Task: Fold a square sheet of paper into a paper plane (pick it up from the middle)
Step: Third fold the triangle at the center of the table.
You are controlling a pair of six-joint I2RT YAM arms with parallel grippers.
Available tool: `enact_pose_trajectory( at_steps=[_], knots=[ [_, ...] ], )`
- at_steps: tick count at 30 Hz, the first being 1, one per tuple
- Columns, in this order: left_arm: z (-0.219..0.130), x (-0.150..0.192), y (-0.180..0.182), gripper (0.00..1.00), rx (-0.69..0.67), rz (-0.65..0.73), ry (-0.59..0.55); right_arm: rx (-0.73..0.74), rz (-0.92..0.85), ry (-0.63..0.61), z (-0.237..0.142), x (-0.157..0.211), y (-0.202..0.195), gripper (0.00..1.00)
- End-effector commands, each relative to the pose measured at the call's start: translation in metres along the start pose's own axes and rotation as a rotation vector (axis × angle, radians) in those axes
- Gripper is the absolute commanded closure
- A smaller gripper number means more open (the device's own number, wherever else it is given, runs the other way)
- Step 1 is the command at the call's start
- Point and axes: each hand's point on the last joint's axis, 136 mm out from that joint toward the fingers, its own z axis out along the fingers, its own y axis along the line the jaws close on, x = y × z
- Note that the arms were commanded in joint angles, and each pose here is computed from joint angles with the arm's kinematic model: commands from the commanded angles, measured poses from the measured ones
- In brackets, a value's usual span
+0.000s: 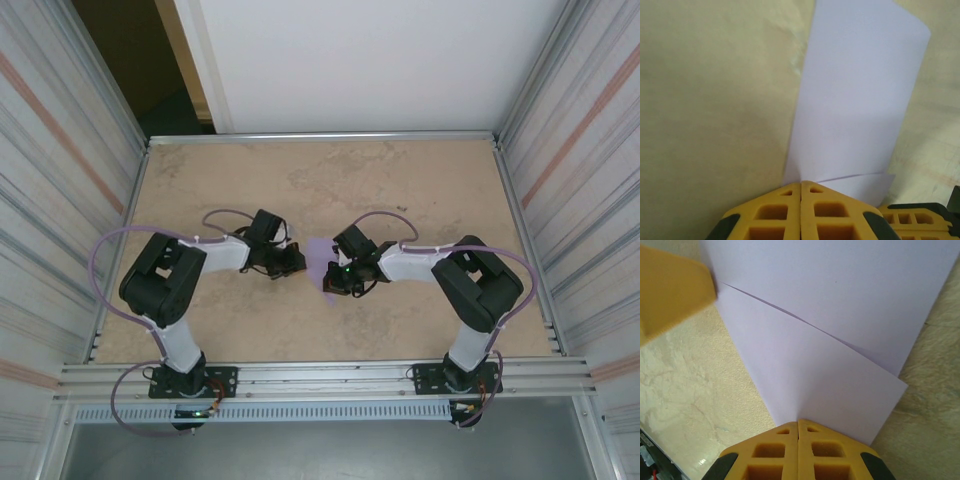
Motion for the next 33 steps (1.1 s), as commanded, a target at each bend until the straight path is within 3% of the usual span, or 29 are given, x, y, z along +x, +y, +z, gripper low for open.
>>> enact_pose_trajectory(
  at_steps=[1,13,21,28,33],
  knots=[
    [-0.007,-0.013,0.041,0.94,-0.142,-0.019,-0.053,0.325,0.136,0.168,0.013,0.057,-0.092,1.00],
    [-0.034,-0.047,0.009,0.93,-0.102,0.025,-0.097,0.219,-0.008,0.110,0.000,0.032,-0.055,1.00],
    [-0.049,-0.034,-0.010,0.83,0.016,-0.039,-0.113,0.133,-0.202,0.017,-0.043,-0.001,-0.027,0.97],
    [-0.050,-0.009,-0.025,0.67,0.151,-0.132,-0.091,-0.001,-0.029,-0.167,-0.069,-0.018,-0.002,0.75],
    [-0.042,0.012,-0.037,0.59,0.168,-0.139,-0.066,0.017,0.052,-0.168,-0.053,-0.012,-0.003,0.75]
  ],
)
